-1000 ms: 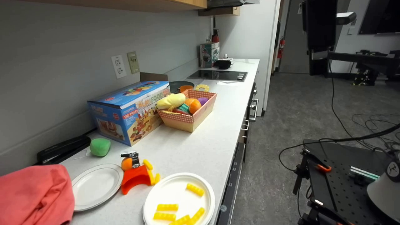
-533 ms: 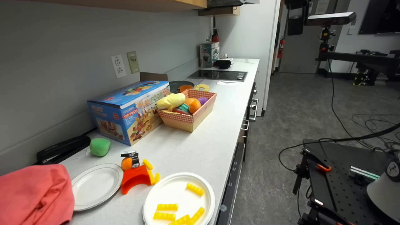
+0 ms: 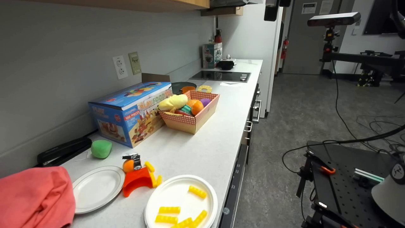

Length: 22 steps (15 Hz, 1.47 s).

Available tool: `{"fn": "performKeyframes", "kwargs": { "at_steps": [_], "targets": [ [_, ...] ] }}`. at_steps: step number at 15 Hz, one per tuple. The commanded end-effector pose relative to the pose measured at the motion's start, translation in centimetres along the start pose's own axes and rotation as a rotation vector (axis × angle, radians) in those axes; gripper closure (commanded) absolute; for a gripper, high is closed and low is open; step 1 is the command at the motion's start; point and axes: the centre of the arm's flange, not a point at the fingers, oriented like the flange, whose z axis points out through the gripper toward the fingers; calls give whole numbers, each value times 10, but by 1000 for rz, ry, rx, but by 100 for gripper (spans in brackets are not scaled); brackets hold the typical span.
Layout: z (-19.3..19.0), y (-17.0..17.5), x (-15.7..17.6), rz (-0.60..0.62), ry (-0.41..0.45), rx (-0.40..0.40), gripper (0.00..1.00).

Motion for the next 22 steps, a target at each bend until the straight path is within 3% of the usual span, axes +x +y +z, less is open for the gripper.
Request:
{"fn": "performKeyframes", "kwargs": {
  "at_steps": [1, 3, 4, 5, 17, 22],
  "targets": [
    [-17, 14, 16, 73, 101, -42, 0],
    [-23, 17, 19, 88, 131, -27, 0],
    [-25, 15, 20, 90, 168, 68, 0],
    [-17, 12, 15, 67, 115, -2, 0],
    [-15, 10, 17, 64, 117, 0, 0],
    [-22, 44, 53, 144, 254, 126, 0]
  ]
}}
